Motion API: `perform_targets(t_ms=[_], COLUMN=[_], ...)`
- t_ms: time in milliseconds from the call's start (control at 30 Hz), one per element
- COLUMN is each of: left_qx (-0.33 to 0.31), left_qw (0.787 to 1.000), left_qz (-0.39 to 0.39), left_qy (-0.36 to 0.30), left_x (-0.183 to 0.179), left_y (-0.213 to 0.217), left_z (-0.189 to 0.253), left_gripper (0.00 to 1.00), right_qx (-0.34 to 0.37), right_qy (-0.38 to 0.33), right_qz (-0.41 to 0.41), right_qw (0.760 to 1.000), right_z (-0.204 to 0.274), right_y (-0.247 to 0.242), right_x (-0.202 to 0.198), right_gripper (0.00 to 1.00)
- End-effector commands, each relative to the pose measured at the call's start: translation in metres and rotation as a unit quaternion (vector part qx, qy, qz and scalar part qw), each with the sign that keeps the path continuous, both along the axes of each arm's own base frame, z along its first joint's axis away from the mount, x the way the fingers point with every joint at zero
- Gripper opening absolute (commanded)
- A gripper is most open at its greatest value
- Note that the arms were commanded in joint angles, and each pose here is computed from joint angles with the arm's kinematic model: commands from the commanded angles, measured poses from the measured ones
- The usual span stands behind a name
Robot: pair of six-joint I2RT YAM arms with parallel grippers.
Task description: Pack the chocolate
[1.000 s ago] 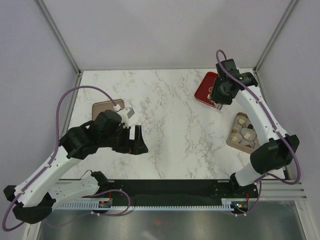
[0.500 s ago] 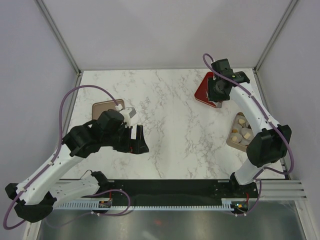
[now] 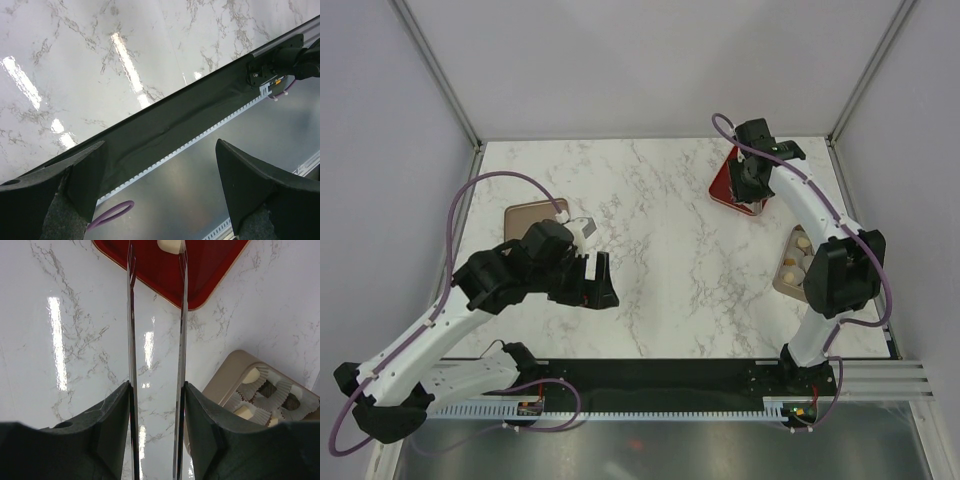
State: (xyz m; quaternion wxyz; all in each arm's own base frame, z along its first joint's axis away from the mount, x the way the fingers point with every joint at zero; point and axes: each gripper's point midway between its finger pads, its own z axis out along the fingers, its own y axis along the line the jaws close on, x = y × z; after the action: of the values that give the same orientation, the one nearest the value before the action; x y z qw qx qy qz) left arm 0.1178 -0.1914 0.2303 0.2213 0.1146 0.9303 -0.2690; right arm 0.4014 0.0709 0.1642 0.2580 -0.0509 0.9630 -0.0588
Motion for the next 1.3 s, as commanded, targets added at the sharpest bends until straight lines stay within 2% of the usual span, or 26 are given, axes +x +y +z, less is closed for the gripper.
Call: perform_targets(t_ms=[0,600,967,1267], left_qx=[0.0,-0.001,-0.004,-0.006], left_qw=[1.0,1.0,1.0,1.0], left_qz=[-0.013,-0.024,-0.023,-0.025], left_qy=[-0.022,-0.007,-0.005,-0.004], left_x=[0.005,0.006,0.007,0.007], left_y=[-0.003,-0.012,-0.015,-0.016], left_z=[0.001,-0.006,-0.005,-0.004], left_gripper=[0.96,0.96,0.96,0.96], right_qx=[-0.008,0.036,0.024,0.053], right_qy=[-0.049,-0.004,-0.001,0.028], right_qz=[0.0,0.019,-0.01,-0.005], right_qw=[0.999,0.999,1.0,0.998], right_z=[0.023,-0.026,-0.028,-0.045], right_y=[-0.007,-0.008,-0.025,-0.021], right_x=[0.023,0.027,0.019,0.007], right_gripper=[0.53,0.53,0.52,0.51])
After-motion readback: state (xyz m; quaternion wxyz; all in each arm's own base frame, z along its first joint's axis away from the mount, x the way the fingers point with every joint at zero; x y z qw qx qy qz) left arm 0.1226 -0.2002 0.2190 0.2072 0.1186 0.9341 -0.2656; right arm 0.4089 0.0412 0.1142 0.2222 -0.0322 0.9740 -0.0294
